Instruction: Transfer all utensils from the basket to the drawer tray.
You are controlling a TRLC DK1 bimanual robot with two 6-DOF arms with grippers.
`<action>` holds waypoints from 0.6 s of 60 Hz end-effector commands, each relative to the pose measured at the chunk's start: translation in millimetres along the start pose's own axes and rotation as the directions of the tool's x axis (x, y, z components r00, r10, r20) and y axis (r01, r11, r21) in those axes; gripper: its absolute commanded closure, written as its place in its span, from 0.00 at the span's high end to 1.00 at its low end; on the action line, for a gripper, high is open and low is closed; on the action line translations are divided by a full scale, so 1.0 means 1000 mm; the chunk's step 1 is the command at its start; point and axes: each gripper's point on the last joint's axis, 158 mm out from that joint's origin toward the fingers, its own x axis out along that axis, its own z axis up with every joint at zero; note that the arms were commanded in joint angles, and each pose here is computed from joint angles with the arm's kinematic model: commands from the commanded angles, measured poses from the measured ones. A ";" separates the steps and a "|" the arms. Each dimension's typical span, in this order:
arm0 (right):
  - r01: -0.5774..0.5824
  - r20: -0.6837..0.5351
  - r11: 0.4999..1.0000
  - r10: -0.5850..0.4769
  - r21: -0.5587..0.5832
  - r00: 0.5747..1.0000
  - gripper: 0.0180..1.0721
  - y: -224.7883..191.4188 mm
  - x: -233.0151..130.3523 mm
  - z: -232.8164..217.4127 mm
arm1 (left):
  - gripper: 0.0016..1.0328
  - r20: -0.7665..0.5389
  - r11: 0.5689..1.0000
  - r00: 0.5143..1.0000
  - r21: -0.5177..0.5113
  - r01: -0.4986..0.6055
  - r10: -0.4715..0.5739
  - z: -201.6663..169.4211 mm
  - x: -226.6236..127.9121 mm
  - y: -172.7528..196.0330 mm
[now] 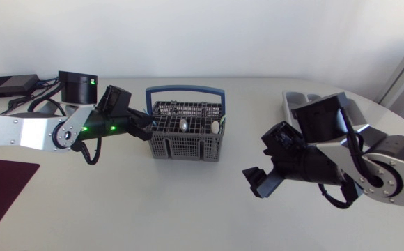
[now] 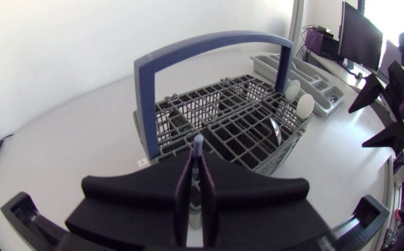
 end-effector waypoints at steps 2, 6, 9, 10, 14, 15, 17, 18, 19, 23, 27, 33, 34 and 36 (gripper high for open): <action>0.005 0.002 1.000 -0.005 -0.024 1.000 0.95 0.001 -0.001 0.004 | 0.03 0.076 0.999 0.997 0.037 -0.006 0.003 0.037 -0.016 0.002; 0.004 0.003 1.000 -0.004 -0.025 1.000 0.95 0.001 -0.003 0.005 | 0.04 0.092 0.999 0.996 0.045 -0.006 0.002 0.046 -0.024 -0.001; 0.003 0.002 1.000 -0.003 -0.026 1.000 0.95 0.002 -0.003 0.005 | 0.04 0.096 0.999 0.995 0.048 -0.005 0.000 0.051 -0.029 -0.004; 0.005 0.005 1.000 -0.005 -0.026 1.000 0.95 0.001 -0.004 0.006 | 0.03 0.100 0.999 0.995 0.050 -0.004 -0.001 0.055 -0.032 -0.005; 0.006 0.009 1.000 -0.006 -0.028 1.000 0.95 0.002 -0.006 0.008 | 0.04 0.115 0.998 0.993 0.061 -0.007 -0.001 0.067 -0.044 -0.009; 0.006 0.009 1.000 -0.006 -0.029 1.000 0.95 0.002 -0.006 0.008 | 0.04 0.120 0.998 0.993 0.063 -0.006 -0.001 0.070 -0.047 -0.009; 0.008 0.011 0.999 -0.007 -0.031 1.000 0.95 0.003 -0.007 0.008 | 0.04 0.125 0.998 0.992 0.067 -0.008 0.000 0.076 -0.052 -0.011; 0.007 0.011 0.999 -0.007 -0.034 1.000 0.95 0.003 -0.008 0.008 | 0.03 0.129 0.997 0.992 0.070 -0.010 0.001 0.079 -0.056 -0.011; 0.008 0.012 0.999 -0.008 -0.035 1.000 0.95 0.003 -0.008 0.008 | 0.04 0.130 0.997 0.991 0.073 -0.009 -0.001 0.082 -0.059 -0.012; 0.005 0.019 0.999 -0.004 -0.041 1.000 0.95 0.006 -0.011 0.010 | 0.04 0.134 0.995 0.991 0.096 -0.010 -0.003 0.095 -0.073 -0.017; 0.003 0.015 0.999 -0.003 -0.044 1.000 0.95 0.007 -0.012 0.008 | 0.04 0.116 0.994 0.993 0.108 -0.007 -0.006 0.104 -0.086 -0.020; 0.002 0.023 0.999 -0.001 -0.047 1.000 0.95 0.008 -0.015 0.009 | 0.04 0.098 0.994 0.995 0.112 -0.010 -0.001 0.118 -0.104 -0.022; 0.002 0.025 0.999 0.000 -0.048 1.000 0.95 0.009 -0.016 0.010 | 0.04 0.095 0.994 0.995 0.110 -0.013 0.003 0.121 -0.108 -0.021; 0.002 0.026 0.999 -0.001 -0.048 1.000 0.95 0.009 -0.017 0.010 | 0.04 0.091 0.994 0.996 0.107 -0.018 0.008 0.126 -0.115 -0.020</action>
